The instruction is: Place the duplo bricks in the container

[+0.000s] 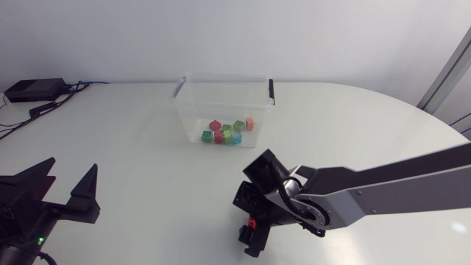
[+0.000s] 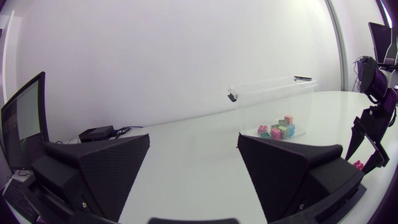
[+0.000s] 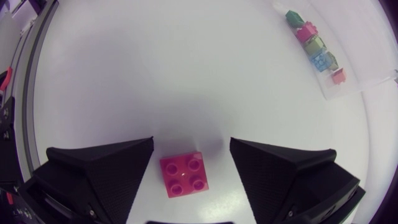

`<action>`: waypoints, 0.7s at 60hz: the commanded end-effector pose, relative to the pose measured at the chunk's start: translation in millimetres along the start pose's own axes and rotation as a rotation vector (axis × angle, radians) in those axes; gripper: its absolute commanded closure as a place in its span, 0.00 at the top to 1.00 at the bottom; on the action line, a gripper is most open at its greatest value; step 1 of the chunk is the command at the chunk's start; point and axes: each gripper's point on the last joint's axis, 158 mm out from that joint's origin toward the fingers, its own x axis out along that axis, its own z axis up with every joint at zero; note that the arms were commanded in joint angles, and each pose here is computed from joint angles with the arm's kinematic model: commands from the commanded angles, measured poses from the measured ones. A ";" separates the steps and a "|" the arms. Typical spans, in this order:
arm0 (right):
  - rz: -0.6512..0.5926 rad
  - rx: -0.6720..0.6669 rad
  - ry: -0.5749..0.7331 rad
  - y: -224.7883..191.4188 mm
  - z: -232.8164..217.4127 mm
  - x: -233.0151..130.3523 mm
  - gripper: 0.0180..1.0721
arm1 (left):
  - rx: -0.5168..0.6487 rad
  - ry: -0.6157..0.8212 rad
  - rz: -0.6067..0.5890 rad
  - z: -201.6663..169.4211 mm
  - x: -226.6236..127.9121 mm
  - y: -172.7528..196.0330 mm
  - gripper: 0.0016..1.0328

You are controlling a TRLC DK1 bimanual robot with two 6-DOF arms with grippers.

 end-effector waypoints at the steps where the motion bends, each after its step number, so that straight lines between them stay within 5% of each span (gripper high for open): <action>1: 0.008 -0.029 0.059 1.8 -19.9 7.3 0.53 | 0.008 0.001 -0.002 -4.3 0.3 -1.5 0.96; 15: 0.017 -0.023 0.098 4.2 -32.9 -2.3 0.53 | 0.008 0.001 -0.002 -4.3 0.3 -1.5 0.96; 19: 0.021 -0.018 0.111 4.7 -35.1 -6.2 0.61 | 0.008 0.001 -0.002 -4.3 0.3 -1.5 0.96; 25: 0.025 -0.007 0.126 5.0 -38.5 -9.3 0.91 | 0.008 0.001 -0.002 -4.3 0.3 -1.5 0.96; 35: 0.024 -0.001 0.125 5.5 -40.8 -12.0 0.90 | 0.008 0.001 -0.002 -4.3 0.3 -1.5 0.96; 42: 0.024 -0.012 0.117 5.1 -41.0 -8.4 0.69 | 0.008 0.001 -0.002 -4.3 0.3 -1.5 0.96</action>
